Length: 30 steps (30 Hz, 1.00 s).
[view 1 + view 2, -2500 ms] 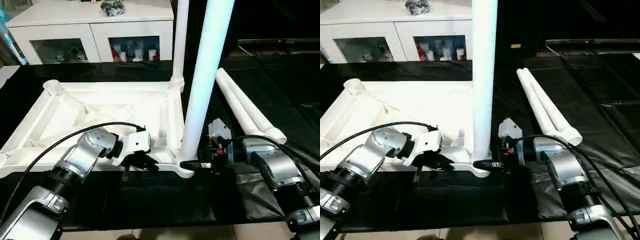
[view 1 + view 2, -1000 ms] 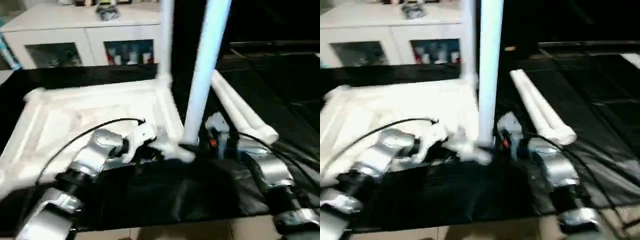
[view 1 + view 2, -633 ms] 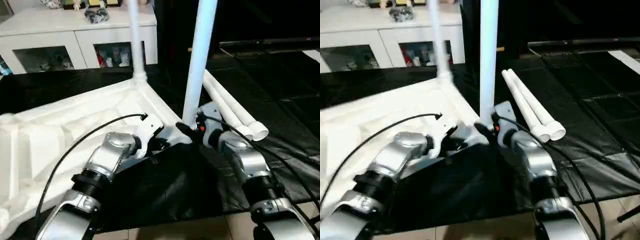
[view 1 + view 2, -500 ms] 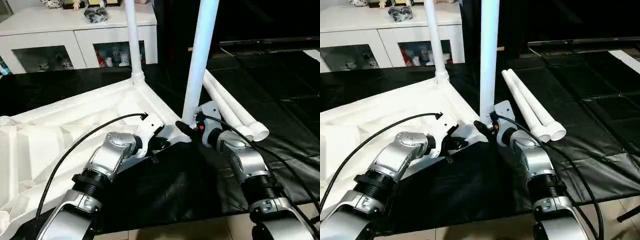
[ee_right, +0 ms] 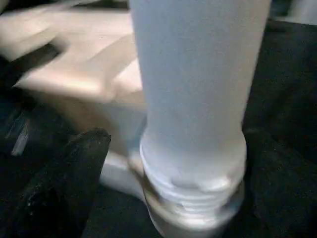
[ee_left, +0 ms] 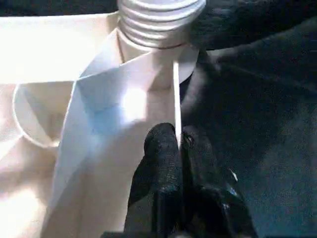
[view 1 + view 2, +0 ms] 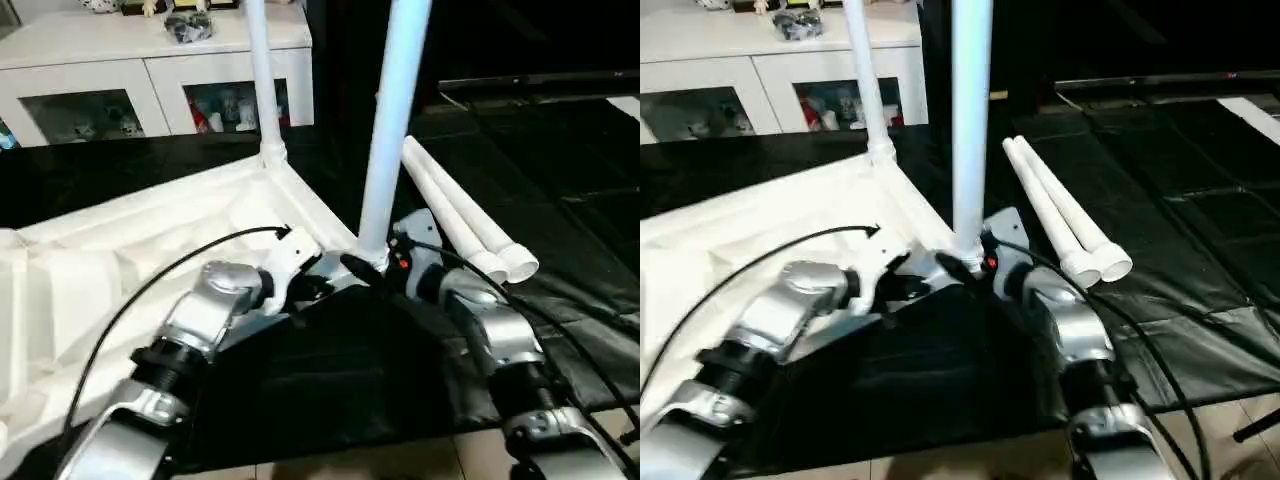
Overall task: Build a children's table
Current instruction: Rotate leg to tighten
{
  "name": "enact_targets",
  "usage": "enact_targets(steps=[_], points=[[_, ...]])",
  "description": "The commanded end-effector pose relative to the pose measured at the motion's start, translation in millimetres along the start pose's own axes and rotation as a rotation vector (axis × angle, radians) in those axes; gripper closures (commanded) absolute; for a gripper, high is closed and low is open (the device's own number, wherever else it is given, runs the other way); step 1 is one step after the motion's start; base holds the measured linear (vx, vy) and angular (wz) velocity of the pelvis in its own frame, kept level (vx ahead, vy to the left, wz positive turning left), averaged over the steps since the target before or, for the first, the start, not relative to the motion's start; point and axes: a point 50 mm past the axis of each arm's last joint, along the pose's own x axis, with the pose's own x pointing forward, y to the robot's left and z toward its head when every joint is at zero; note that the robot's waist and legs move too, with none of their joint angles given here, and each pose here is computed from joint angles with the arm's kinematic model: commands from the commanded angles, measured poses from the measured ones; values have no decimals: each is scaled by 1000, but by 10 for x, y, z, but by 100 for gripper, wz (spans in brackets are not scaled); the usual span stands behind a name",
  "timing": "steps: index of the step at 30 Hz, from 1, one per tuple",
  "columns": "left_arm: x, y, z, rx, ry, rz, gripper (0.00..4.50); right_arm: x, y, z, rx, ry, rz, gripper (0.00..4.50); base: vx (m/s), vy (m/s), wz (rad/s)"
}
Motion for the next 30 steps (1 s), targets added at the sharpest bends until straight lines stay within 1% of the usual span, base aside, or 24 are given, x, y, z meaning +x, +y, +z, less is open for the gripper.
enact_targets(steps=[1,2,3,4,6,8,9,11,16,17,21,22,23,25,27,29,30], points=[[-51,7,188,109,-70,-55,450,-3,87,-47,-11,24,110,9,0,0,0],[-51,7,188,109,-70,-55,450,-3,87,-47,-11,24,110,9,0,0,0],[-103,-8,141,130,-51,-131,450,-161,14,-23,-27,55,179,9,0,0,0],[-114,-10,126,132,-44,-148,450,-200,2,-12,-37,64,202,9,0,0,0],[-126,-13,108,136,-33,-173,450,-259,-1,24,-61,66,256,9,0,0,0],[-132,-16,96,145,-25,-190,450,-287,-2,44,-62,67,286,9,0,0,0],[-142,-31,73,168,-11,-234,450,-335,5,72,-81,76,349,9,0,0,0],[-154,-56,45,190,6,-286,450,-359,-1,81,-107,98,390,9,0,0,0],[-162,-102,2,237,43,-352,450,-346,-11,95,-148,124,433,9,0,0,0],[-162,-133,-18,252,58,-380,450,-315,-5,96,-162,131,444,9,0,0,0],[-163,-162,-48,276,75,-410,450,-270,25,96,-151,128,474,9,0,0,0],[-162,-168,-51,278,77,-413,450,-261,31,94,-148,126,480,25,0,0,0],[-162,-169,-51,279,77,-414,450,-259,32,93,-148,126,480,25,0,0,0],[-161,-181,-53,284,76,-422,450,-240,45,72,-143,137,494,48,0,0,0],[-161,-179,-53,286,76,-423,450,-239,51,60,-150,146,508,54,0,0,0],[-161,-173,-57,288,78,-421,450,-243,56,53,-151,149,520,81,0,0,0],[-161,-173,-57,288,78,-421,450,-243,56,53,-151,149,520,81,0,0,0]])
